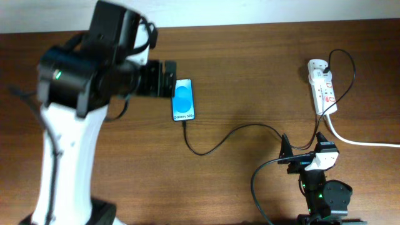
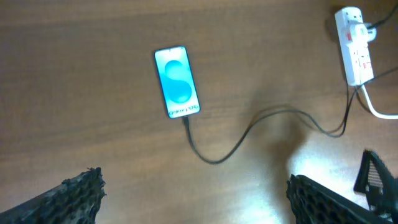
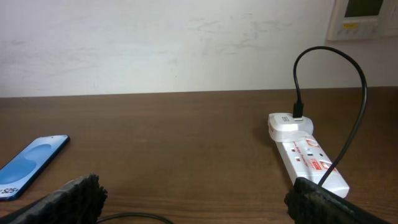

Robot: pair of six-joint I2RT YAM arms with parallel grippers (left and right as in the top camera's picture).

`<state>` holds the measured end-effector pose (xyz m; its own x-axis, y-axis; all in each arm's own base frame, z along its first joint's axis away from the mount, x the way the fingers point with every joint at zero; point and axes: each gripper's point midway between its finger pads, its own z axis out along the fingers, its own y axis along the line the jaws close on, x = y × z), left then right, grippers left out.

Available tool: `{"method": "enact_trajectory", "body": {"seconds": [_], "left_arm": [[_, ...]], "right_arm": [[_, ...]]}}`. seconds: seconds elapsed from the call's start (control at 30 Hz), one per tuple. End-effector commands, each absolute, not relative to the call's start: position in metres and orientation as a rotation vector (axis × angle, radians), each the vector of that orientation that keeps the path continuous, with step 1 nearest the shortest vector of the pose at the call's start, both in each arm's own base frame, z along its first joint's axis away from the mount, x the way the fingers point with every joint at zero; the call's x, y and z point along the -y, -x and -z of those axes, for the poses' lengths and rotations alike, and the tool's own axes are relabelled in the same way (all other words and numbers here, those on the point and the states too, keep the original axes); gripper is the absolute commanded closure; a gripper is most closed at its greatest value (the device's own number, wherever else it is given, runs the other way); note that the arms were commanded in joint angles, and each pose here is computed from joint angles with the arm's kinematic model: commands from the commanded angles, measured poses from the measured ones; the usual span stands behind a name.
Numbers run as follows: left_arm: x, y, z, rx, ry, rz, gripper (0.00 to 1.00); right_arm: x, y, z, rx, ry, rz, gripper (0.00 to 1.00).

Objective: Plug charger to phone and switch on socket

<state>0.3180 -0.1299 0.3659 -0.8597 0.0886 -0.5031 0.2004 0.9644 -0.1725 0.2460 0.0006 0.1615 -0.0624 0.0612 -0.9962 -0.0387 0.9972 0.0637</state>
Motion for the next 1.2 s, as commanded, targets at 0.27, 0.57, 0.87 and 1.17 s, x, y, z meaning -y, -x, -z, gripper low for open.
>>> {"method": "enact_trajectory", "body": {"seconds": [0.27,0.57,0.87,1.17], "left_arm": [[0.076,-0.292,-0.289,-2.292,-0.057,0.254,0.01],[0.063,-0.258,-0.259,-1.427,-0.232,0.200,0.01],[0.048,-0.244,-0.205,-1.428,-0.292,0.055,0.01],[0.044,-0.242,-0.159,-1.613,-0.294,0.049,0.01]], "right_arm": [[-0.004,-0.246,-0.159,-1.636,-0.007,-0.099,0.02],[-0.004,-0.246,-0.159,-1.636,-0.007,-0.099,0.02],[-0.004,-0.246,-0.159,-1.636,-0.007,-0.099,0.02],[-0.004,-0.246,-0.159,-1.636,-0.007,-0.099,0.02]]}}
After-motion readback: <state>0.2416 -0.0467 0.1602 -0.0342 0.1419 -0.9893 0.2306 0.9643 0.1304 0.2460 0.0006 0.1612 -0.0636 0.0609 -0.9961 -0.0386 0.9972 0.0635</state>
